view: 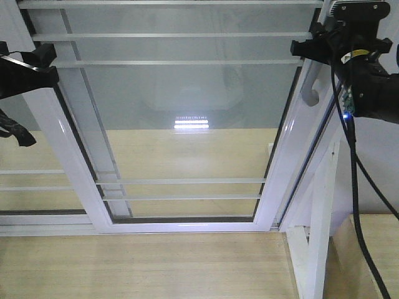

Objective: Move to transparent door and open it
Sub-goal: 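Pull the handle with the right gripper, sliding the door toward the left arm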

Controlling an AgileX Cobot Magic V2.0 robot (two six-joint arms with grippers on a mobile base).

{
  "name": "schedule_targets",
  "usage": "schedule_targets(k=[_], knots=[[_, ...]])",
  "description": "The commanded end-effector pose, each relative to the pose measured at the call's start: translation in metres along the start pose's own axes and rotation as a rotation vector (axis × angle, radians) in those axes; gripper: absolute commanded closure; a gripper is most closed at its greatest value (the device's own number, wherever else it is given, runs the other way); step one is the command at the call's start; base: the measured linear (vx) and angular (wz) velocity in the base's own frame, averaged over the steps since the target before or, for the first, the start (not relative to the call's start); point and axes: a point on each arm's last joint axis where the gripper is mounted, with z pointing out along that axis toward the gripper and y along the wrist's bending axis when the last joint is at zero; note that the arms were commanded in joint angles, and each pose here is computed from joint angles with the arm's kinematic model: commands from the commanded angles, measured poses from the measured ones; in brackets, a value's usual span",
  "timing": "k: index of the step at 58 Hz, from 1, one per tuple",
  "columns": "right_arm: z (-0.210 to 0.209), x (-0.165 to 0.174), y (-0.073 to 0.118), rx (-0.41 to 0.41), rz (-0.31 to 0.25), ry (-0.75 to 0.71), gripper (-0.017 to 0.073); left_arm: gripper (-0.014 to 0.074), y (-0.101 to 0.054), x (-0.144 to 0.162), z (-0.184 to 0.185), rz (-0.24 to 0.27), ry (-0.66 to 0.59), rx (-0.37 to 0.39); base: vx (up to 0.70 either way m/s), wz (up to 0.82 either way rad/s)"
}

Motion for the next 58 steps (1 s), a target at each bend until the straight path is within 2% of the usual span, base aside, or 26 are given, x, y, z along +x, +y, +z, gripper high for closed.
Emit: schedule_targets(k=[1, 31, 41, 48, 53, 58], knots=[[-0.011, -0.041, 0.035, -0.128, -0.114, -0.176, 0.0502, 0.0003, 0.002, -0.023, -0.006, -0.011, -0.124, -0.024, 0.0, 0.0], [-0.02, -0.041, 0.076, -0.233, -0.118, -0.172, 0.0494, 0.0003, 0.002, -0.023, -0.006, -0.009, -0.124, -0.024, 0.0, 0.0], [-0.027, -0.046, 0.074, -0.242, -0.125, -0.123, 0.0494, 0.0003, 0.002, -0.023, -0.006, 0.002, -0.125, -0.024, 0.0, 0.0], [-0.04, -0.063, 0.07, -0.25, -0.193, -0.089, 0.0494, 0.0003, 0.001, -0.023, -0.006, 0.063, -0.126, -0.021, 0.0, 0.0], [-0.055, -0.079, 0.066, -0.262, -0.242, -0.053, 0.0497, 0.0003, 0.001, -0.023, -0.006, 0.063, -0.126, -0.021, 0.0, 0.0], [-0.073, -0.094, 0.061, -0.275, -0.246, -0.014, 0.0518, 0.0003, 0.001, -0.023, -0.006, 0.063, -0.126, -0.021, 0.0, 0.0]])
